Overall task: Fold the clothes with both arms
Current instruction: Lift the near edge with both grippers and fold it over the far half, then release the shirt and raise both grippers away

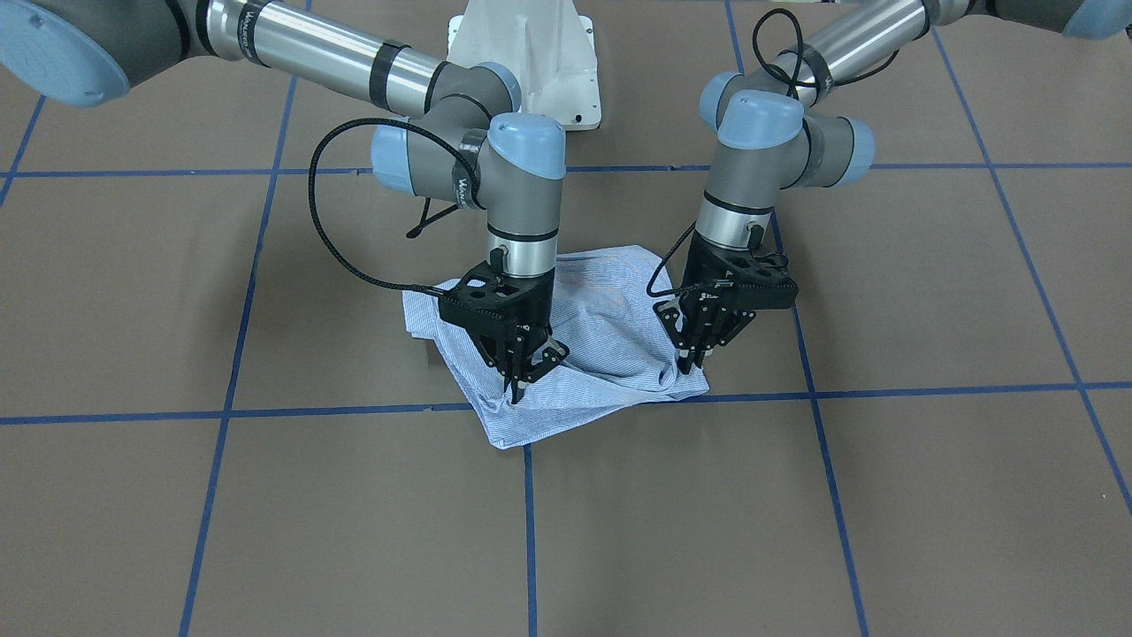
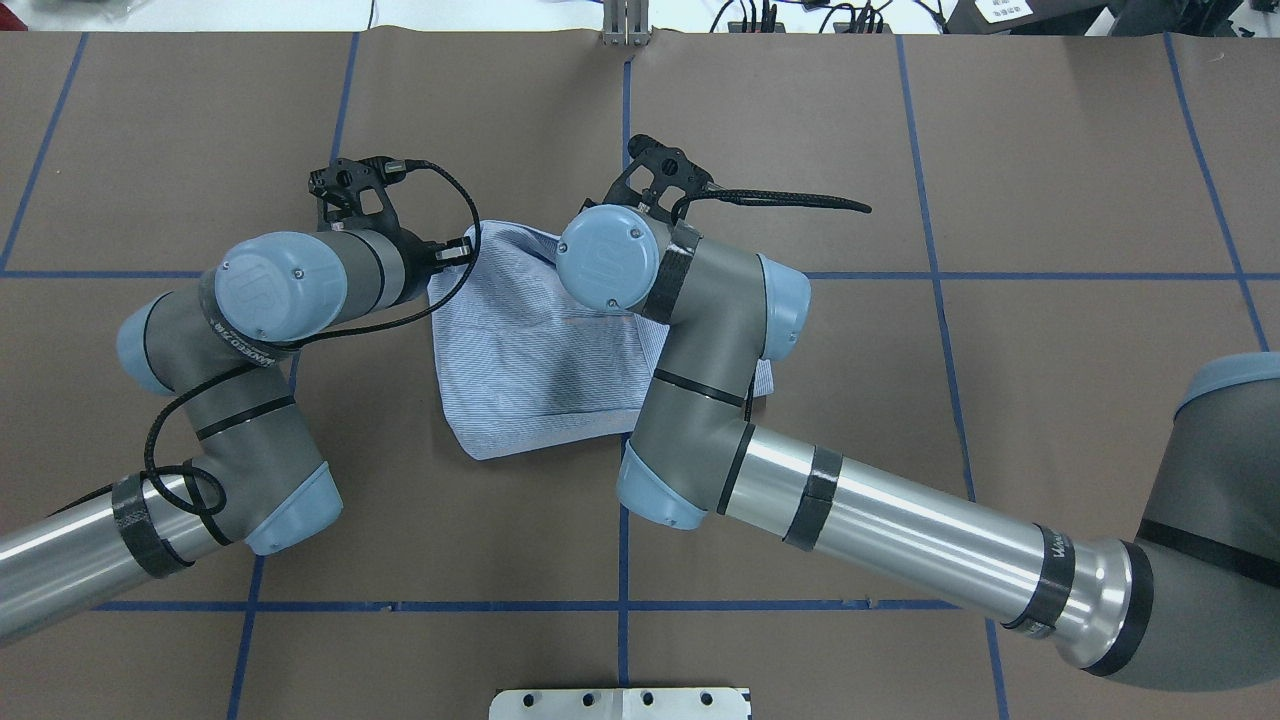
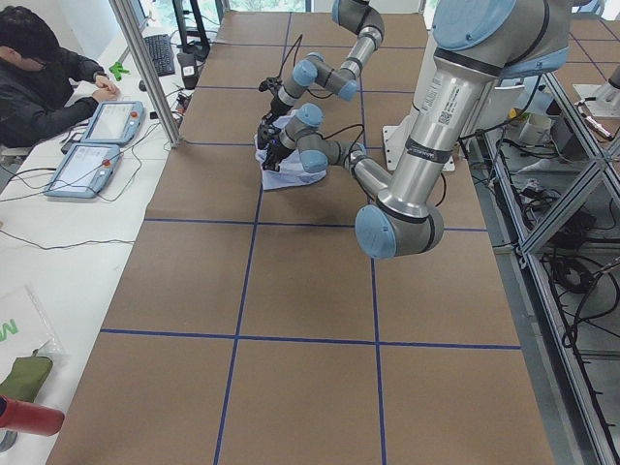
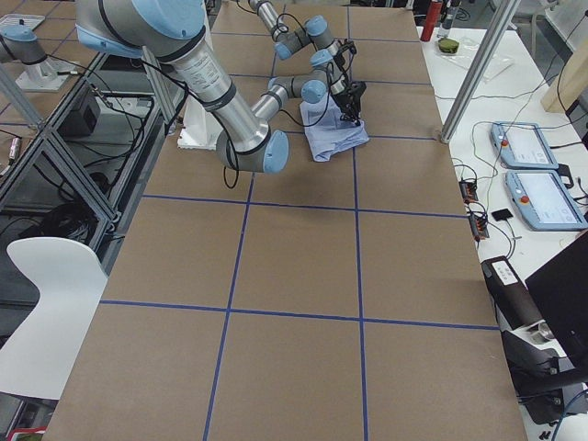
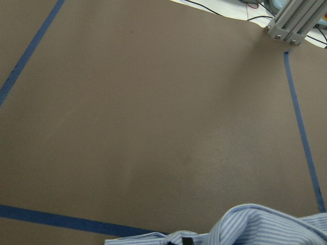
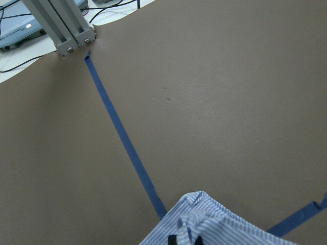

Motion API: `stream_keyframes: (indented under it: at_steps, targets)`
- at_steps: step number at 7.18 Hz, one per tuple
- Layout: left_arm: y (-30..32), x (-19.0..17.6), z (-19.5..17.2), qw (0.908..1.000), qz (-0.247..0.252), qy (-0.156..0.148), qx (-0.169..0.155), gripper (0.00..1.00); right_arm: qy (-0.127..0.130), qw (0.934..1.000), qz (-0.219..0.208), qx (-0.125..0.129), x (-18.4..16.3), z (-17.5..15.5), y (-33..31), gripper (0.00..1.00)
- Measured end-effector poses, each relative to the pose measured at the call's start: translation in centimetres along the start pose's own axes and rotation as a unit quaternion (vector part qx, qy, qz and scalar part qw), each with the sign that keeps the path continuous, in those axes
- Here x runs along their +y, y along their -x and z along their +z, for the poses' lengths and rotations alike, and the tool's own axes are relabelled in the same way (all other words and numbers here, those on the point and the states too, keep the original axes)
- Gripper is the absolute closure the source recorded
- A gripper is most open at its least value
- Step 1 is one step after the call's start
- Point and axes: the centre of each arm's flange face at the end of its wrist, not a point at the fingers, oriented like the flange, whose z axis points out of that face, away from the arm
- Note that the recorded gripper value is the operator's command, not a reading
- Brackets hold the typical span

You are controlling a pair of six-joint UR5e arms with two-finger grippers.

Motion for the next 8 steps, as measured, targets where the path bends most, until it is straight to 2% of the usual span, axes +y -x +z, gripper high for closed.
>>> stream_keyframes:
  at_steps: [2, 4, 6, 8]
  targets:
    - [0.5, -1.6, -0.6, 0.9984, 0.053, 0.015, 0.011, 0.0, 0.035, 0.999, -0.029, 0.003, -2.7, -1.2, 2.1, 0.0]
    - [2.3, -6.1, -3.3, 0.9892, 0.139, 0.038, 0.029, 0.0, 0.077, 0.9944, -0.067, 0.026, -8.4, -2.6, 2.7, 0.0]
    - [6.1, -10.8, -6.4, 0.9735, 0.221, 0.055, 0.021, 0.0, 0.122, 0.9852, -0.115, 0.036, -15.1, -5.9, -0.5, 0.0]
    - [12.6, -16.0, -11.5, 0.9537, 0.293, 0.07, 0.001, 0.0, 0.156, 0.9707, -0.18, 0.029, -23.1, -9.2, -10.5, 0.0]
